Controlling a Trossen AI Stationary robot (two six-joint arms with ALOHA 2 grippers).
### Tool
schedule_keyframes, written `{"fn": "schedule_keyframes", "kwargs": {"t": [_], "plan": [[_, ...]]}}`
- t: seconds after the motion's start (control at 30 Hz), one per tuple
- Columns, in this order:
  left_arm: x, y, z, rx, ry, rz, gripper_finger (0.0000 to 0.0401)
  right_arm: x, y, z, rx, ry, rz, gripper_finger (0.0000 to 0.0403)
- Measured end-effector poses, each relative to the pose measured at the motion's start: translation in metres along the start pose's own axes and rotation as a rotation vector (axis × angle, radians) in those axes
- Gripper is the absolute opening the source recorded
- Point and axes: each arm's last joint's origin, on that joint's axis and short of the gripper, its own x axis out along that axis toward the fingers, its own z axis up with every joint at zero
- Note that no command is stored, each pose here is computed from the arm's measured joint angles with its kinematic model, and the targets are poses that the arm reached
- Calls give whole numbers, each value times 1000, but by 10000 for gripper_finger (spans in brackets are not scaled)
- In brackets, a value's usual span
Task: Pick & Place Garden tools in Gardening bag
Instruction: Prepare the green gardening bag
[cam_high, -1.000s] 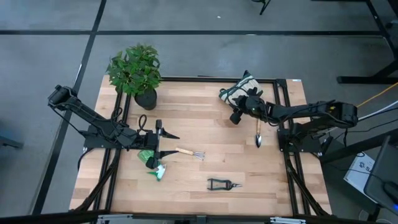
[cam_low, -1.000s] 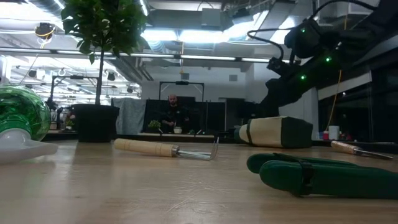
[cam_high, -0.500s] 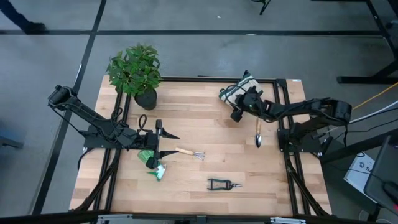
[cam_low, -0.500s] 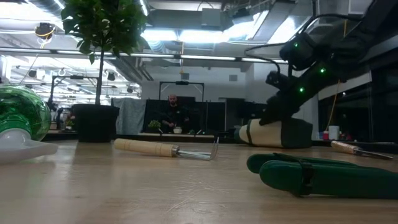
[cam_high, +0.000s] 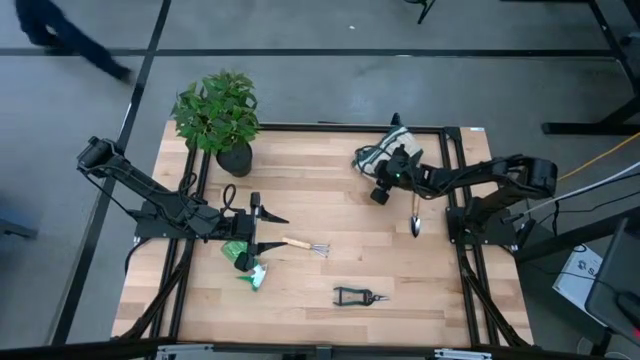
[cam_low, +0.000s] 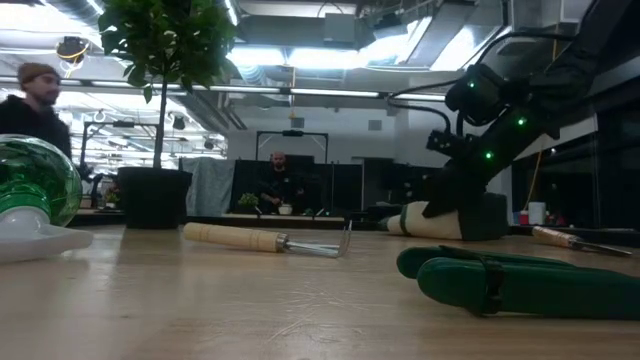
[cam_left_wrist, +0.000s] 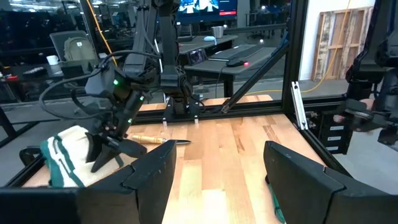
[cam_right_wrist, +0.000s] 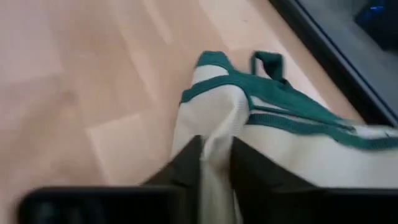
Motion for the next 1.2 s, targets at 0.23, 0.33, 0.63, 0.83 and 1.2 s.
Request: {"fn": "schedule_keyframes", "kwargs": {"t": [0.23, 0.33, 0.63, 0.83, 1.2], "plan": [[0, 0, 0, 0, 0, 0, 240, -9, 10, 6, 51, -50, 135, 6], [0, 0, 0, 0, 0, 0, 240, -16, 17, 11, -33, -100, 263, 5], [0, 0, 0, 0, 0, 0, 240, -36, 31, 26, -166, -278, 531, 3], [0, 0, 0, 0, 0, 0, 240, -53, 31, 33, -211, -377, 688, 2], [0, 1, 0, 39, -4, 8, 240, -93, 24, 47, -236, -577, 917, 2]]}}
